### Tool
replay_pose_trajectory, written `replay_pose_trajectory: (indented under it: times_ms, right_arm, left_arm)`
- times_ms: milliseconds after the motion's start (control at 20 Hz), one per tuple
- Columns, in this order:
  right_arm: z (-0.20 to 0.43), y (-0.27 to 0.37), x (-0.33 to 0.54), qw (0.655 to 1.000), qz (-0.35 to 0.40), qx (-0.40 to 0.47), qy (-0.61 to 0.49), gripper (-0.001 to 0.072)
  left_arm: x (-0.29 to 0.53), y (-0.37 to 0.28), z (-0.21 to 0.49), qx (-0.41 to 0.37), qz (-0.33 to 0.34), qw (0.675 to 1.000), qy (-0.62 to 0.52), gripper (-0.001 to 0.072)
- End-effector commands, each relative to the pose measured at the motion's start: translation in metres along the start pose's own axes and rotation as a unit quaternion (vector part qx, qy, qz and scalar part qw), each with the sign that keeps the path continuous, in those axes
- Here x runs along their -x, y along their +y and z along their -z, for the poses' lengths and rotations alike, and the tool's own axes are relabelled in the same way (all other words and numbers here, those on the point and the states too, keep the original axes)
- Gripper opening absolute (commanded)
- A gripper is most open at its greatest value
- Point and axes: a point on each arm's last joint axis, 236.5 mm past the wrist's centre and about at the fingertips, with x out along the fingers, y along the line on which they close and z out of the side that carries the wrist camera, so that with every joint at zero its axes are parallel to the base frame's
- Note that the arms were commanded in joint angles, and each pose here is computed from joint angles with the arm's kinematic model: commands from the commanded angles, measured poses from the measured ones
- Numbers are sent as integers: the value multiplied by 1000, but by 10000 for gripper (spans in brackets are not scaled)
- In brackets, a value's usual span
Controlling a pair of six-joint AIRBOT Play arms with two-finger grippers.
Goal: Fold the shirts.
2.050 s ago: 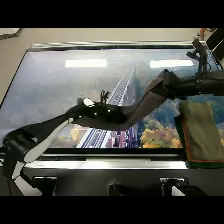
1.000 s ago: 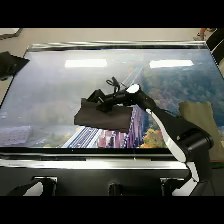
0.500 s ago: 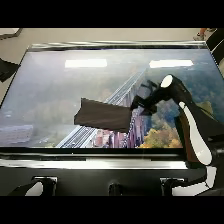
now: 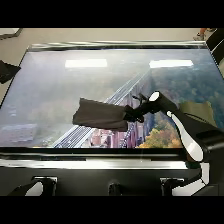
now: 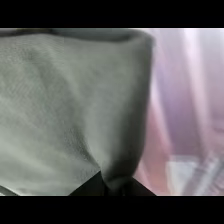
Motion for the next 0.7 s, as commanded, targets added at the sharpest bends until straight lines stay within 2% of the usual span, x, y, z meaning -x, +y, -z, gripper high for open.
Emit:
replay_pose_trajectory:
  times_ms: [0,150,300,450,650]
  right_arm:
    - [-21,40,32,996,-65,38,-39,54]
    - [-59,57,141,985,-75,73,-139,50]
    - [-81,18,279,963,-23,25,-266,50]
    - [-58,-30,380,938,17,-35,-346,51]
    - [-16,-86,442,914,36,-126,-384,51]
  left_arm:
    - [0,0,0,-7,0,1000,1,42]
    - [0,0,0,-15,0,1000,0,42]
    - [0,0,0,-18,0,1000,0,43]
    - [-1,1,1,-18,0,1000,1,43]
    - [-1,0,1,-18,0,1000,1,43]
